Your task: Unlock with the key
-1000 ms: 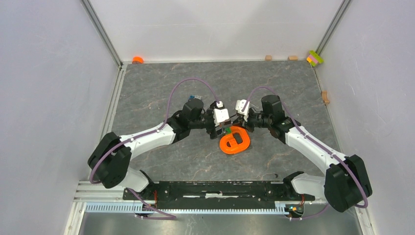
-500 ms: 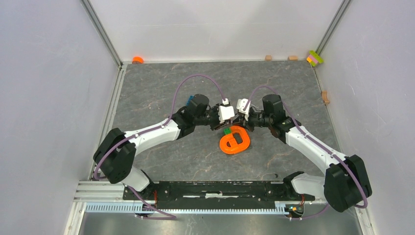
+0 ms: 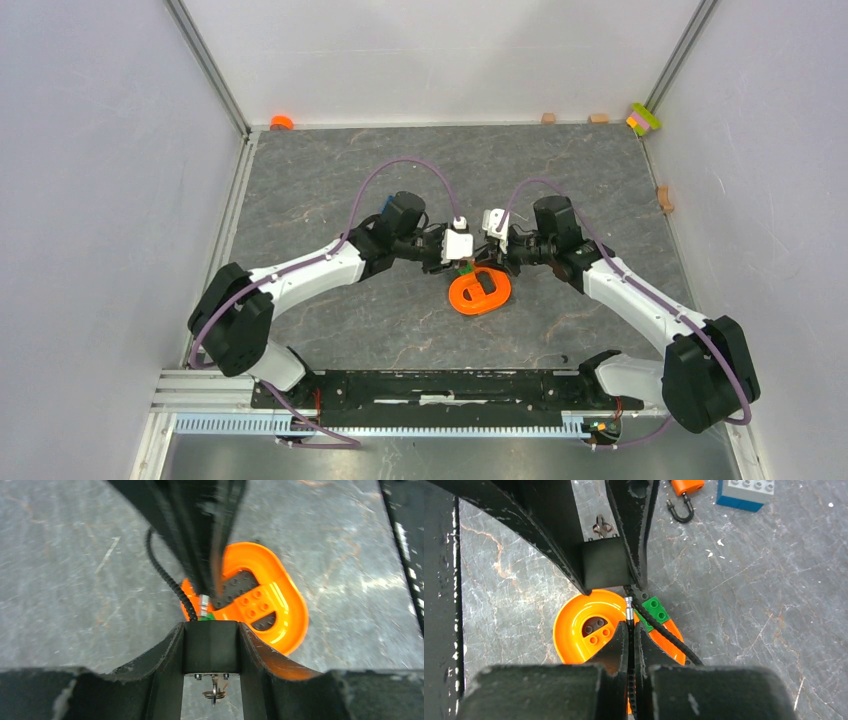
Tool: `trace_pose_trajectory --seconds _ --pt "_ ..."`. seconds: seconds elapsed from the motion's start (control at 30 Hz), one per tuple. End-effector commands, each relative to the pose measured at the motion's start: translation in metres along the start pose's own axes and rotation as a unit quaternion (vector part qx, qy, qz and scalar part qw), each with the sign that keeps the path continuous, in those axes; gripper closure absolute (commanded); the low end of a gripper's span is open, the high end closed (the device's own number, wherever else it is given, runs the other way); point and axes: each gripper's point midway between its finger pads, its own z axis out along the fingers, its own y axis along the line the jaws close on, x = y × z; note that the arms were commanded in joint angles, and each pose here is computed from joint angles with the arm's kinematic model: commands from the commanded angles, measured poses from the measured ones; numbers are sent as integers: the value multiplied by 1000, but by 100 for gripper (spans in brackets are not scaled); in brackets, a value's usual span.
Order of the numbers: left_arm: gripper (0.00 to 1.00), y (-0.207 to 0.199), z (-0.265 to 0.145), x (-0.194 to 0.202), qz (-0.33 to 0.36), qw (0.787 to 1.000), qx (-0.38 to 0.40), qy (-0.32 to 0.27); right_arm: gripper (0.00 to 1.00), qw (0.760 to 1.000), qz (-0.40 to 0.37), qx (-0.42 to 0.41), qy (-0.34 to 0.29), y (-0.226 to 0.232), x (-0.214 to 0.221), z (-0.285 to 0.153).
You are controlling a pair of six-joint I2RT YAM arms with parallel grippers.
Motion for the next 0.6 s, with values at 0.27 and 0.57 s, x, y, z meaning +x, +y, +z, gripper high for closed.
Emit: trace_pose_trajectory --seconds 0.27,0.57 --pt "98 -30 -11 -20 15 997 60 -49 100 997 -70 7 17 -16 1 -4" --pt "98 11 -21 -10 -20 999 -27 -35 100 989 -120 -83 5 12 0 -6"
